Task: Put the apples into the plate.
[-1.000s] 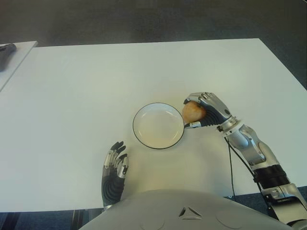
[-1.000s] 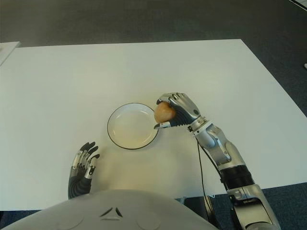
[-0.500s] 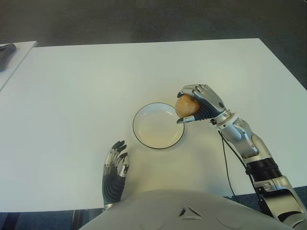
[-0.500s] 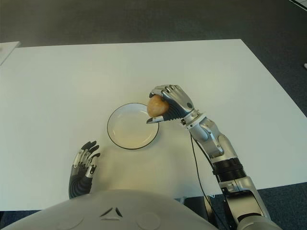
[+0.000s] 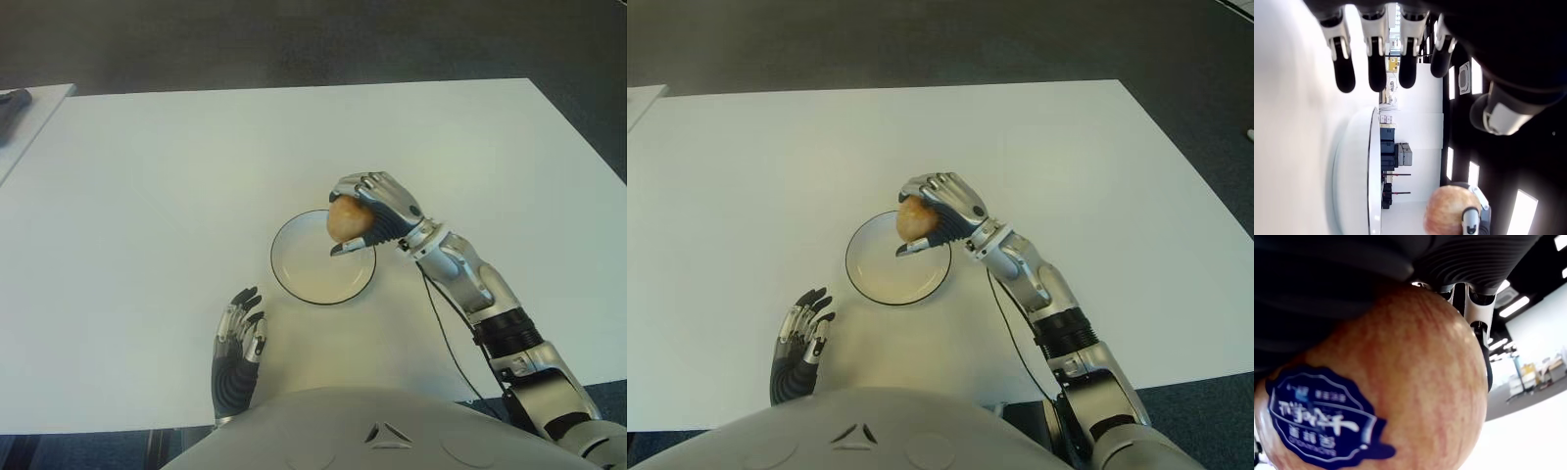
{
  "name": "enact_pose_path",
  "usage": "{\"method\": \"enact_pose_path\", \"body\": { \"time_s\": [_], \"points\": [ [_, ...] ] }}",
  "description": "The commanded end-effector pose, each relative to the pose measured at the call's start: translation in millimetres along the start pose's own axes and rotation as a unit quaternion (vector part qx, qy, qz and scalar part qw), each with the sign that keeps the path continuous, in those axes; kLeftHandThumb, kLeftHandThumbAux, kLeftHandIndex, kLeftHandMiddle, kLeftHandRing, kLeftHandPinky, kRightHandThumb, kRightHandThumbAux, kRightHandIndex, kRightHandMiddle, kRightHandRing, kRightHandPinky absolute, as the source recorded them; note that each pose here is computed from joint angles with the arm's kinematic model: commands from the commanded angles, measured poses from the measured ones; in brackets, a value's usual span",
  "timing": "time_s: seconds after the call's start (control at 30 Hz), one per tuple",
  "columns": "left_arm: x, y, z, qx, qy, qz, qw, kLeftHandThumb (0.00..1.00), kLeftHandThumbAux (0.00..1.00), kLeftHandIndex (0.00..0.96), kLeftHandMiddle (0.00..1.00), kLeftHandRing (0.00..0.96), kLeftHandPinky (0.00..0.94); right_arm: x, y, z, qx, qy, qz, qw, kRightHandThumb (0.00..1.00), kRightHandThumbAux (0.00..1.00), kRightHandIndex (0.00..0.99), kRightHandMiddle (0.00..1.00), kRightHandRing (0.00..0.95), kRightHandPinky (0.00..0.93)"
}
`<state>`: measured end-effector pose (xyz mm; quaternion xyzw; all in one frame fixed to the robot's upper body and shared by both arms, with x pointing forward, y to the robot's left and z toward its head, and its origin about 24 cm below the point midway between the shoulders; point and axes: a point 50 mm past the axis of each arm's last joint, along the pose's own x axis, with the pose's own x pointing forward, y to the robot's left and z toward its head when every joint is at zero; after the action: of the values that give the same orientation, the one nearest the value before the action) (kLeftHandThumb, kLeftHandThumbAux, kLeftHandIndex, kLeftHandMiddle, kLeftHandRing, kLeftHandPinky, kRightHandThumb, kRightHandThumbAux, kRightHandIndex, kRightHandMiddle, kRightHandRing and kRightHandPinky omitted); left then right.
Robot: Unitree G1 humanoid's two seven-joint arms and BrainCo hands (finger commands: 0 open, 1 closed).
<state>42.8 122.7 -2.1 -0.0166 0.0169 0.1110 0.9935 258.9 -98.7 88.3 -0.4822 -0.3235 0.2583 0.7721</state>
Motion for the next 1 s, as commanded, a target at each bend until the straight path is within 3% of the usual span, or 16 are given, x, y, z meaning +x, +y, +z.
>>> {"method": "enact_pose_path", "body": {
  "time_s": [0.03,0.23,1.0],
  "points": [
    [-1.6,-4.8,1,-0.002,0.003,0.012,1.0,0.177,0.491,0.169,0.188,0.21,0.24,5.9,15.8,0,0.015,0.005,0.035,0.999,0.746,0.705,0.441,0.868,0.863,0.852],
    [-2.0,-6.4,3,0.0,-0.003,0.014,1.0,0.175,0.505,0.165,0.187,0.208,0.243,8.9,29.5,0,0.037,0.002,0.067,0.997,0.748,0.706,0.441,0.847,0.844,0.836],
    [-3.3,-8.4,7,-0.027,0.008,0.018,0.999,0.198,0.534,0.17,0.19,0.216,0.258,1.1,48.4,1,0.05,0.019,0.116,0.992,0.747,0.706,0.442,0.847,0.835,0.824]
  ]
}}
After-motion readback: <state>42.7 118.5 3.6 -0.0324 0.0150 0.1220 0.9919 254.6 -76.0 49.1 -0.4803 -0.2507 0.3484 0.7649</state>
